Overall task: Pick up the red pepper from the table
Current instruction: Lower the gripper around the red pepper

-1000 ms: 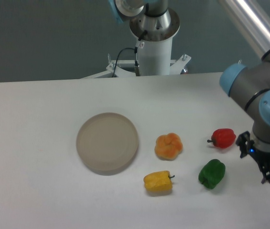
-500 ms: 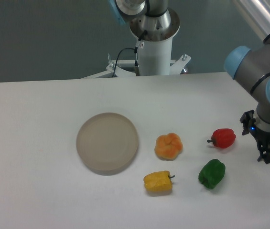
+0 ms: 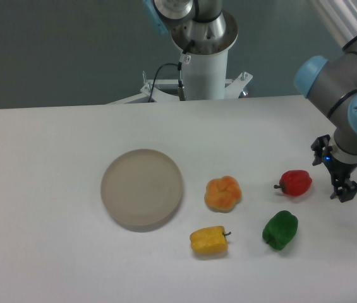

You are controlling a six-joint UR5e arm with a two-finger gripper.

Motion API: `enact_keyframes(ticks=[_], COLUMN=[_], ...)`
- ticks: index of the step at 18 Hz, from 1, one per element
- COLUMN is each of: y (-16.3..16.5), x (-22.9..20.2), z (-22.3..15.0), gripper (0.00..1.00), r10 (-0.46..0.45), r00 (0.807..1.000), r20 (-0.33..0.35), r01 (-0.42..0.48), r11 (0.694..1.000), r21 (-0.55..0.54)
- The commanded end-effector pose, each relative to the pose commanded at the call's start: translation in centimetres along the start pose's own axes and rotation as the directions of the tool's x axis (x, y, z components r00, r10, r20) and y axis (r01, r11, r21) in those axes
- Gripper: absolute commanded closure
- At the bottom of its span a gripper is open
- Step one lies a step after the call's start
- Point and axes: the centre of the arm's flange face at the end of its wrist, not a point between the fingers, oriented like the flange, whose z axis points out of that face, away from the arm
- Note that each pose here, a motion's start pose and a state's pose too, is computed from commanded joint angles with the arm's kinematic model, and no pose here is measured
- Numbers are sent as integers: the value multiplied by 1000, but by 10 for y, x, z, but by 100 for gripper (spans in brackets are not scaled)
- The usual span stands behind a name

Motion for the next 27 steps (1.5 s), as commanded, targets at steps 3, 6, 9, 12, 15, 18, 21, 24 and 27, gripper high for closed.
enact_keyframes(ticks=[3, 6, 9, 12, 15, 18, 21, 24, 27], y=[-4, -7, -11, -12, -16, -17, -20, -33, -35], x=[7, 9, 15, 19, 21, 23, 28, 25, 25], z=[13, 17, 27, 35, 44, 48, 55, 56, 57], gripper=[0, 0, 0, 0, 0, 0, 0, 0, 0], r10=[0, 1, 2, 0, -2, -2, -5, -10, -35], r00=[1000, 1000, 1000, 1000, 999, 999, 999, 1000, 999], r20=[27, 21, -1, -17, -32, -39, -48, -22, -21], r01=[0, -1, -2, 0, 3, 3, 6, 10, 35], r11=[1000, 1000, 1000, 1000, 1000, 1000, 1000, 1000, 999], r21=[-7, -1, 2, 6, 11, 13, 15, 10, 9])
